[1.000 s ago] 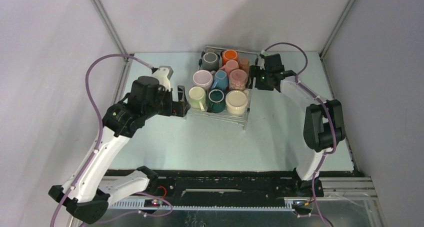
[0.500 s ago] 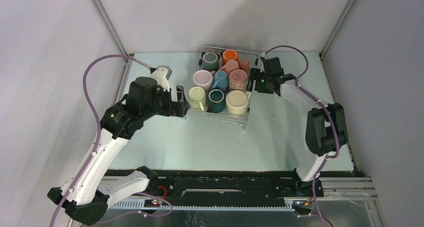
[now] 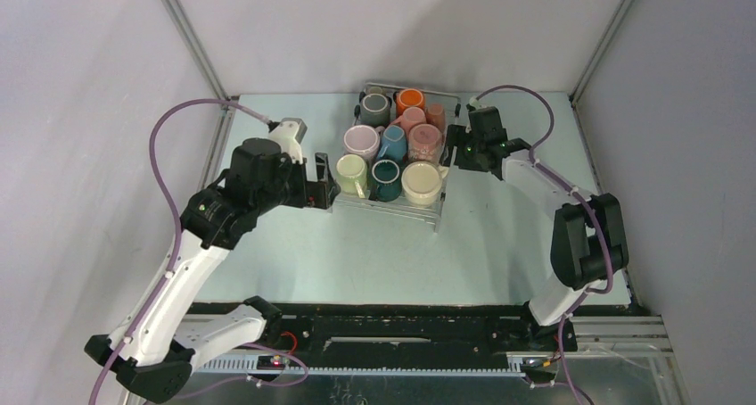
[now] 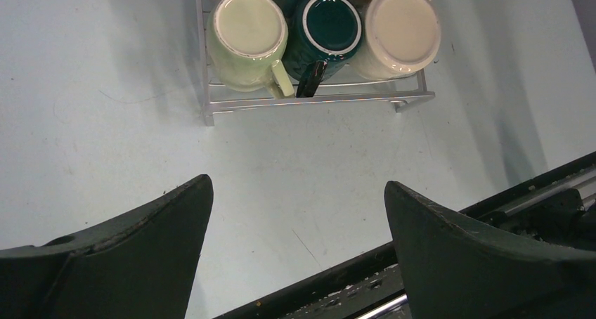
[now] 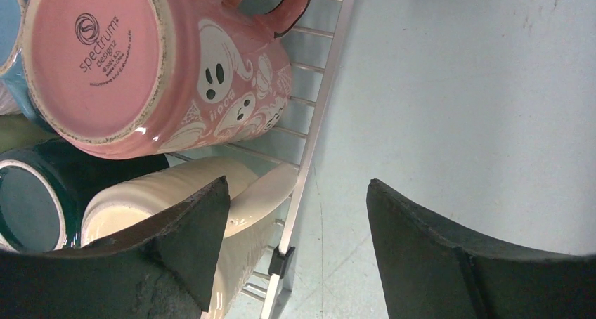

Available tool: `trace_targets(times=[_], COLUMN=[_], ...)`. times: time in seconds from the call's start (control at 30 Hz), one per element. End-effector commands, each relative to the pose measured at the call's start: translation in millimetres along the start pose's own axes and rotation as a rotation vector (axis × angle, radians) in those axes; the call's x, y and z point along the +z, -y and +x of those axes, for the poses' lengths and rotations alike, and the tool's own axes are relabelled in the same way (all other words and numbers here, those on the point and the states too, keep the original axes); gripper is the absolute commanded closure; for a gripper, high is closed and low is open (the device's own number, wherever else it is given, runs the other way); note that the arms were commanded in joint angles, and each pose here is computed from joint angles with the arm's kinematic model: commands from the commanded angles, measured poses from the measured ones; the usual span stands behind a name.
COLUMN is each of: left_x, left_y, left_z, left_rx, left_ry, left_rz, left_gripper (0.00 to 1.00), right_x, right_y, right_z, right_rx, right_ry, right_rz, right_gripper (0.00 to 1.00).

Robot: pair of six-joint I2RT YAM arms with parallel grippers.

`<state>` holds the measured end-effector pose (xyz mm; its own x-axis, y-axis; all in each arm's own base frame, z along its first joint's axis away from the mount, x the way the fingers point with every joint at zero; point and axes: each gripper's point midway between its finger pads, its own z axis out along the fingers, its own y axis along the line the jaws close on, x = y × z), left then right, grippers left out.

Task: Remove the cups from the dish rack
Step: Adjust the cup in the dish rack, then unload the cup from the dish rack.

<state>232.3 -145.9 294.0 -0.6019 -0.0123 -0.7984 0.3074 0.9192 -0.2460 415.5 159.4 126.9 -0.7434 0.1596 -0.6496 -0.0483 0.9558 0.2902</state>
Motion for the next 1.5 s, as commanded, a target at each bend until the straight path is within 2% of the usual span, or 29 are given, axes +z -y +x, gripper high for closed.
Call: trace_targets(times=[0.0, 0.4, 0.67, 0.97, 1.23, 1.47], left_x=[2.4, 11.3, 30.0, 75.8, 116.3, 152.4], left_y=[6.2, 11.7, 12.2, -8.8, -7.0, -4.0], left_z=[0.7, 3.6, 7.5, 9.5, 1.6, 7.9], left_rx=[-0.011, -0.023, -0.078, -0.210, -0.255, -0.258], left_ry=[0.019, 0.009, 0.015, 0.067, 0.093, 0.069], left_rz=[0.036, 0.063, 0.058, -0.182, -0.317, -0.385], left_gripper=[0.00, 0.00, 0.00, 0.00, 0.14, 0.28], right_x=[-4.6, 15.6, -3.0, -33.9, -86.2, -124.2], right_y=[1.4, -21.3, -27.9, -29.7, -42.1, -57.7], right_z=[12.4, 8.1, -22.2, -41.4, -63.8, -69.1], right_rx=[0.002, 0.024, 0.010, -0.007, -0.019, -0.051], right_ry=[-0.030, -0.033, 0.028, 0.097, 0.195, 0.249], right_rz=[0.018, -0.022, -0.035, -0.040, -0.096, -0.154], right_gripper=[0.21, 0.23, 0.23, 0.22, 0.20, 0.18])
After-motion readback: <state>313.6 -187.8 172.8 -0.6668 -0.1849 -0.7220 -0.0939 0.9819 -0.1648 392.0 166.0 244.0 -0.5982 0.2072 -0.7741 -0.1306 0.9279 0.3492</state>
